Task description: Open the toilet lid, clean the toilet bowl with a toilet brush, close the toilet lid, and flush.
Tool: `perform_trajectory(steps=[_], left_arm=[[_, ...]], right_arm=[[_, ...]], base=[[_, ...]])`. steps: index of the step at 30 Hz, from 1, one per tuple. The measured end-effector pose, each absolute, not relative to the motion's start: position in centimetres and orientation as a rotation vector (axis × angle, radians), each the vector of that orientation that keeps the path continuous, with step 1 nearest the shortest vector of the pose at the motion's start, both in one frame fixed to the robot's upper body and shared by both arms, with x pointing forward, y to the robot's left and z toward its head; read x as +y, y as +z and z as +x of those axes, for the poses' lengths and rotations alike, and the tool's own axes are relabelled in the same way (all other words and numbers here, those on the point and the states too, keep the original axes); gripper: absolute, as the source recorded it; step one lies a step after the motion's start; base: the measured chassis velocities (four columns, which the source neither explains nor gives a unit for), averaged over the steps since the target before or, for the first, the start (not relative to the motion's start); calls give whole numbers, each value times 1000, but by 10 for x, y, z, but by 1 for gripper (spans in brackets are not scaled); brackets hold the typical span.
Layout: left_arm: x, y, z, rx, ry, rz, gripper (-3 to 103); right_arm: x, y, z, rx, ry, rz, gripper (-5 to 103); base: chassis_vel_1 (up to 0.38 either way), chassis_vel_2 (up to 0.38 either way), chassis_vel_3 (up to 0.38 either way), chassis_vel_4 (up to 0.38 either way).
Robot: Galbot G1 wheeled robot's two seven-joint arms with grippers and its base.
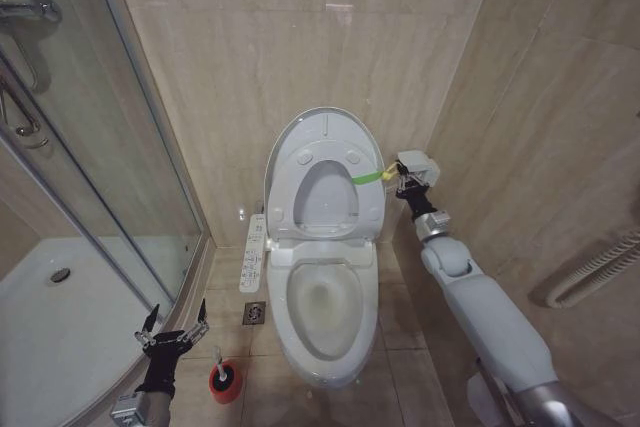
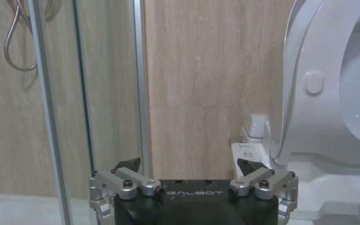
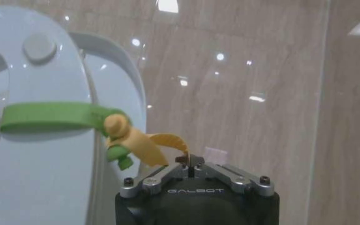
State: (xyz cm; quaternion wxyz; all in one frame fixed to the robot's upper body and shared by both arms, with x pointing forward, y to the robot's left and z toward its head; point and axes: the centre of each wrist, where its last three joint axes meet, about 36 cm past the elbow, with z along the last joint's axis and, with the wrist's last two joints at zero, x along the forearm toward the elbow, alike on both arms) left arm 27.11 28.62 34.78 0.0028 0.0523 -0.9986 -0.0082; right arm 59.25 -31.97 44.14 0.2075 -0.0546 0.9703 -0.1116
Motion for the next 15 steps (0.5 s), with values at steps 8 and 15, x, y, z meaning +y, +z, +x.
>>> perform_trajectory(steps=[8,15], left_arm=[[286,348,271,-3132,-26,164,100],[286,348,271,-3132,-26,164,100]], right_arm=[[-305,464,629,2692,-302,-112,1],[-314,476,641,2688,-316,-70,1]], base=[[0,0,0,0],[0,0,0,0]])
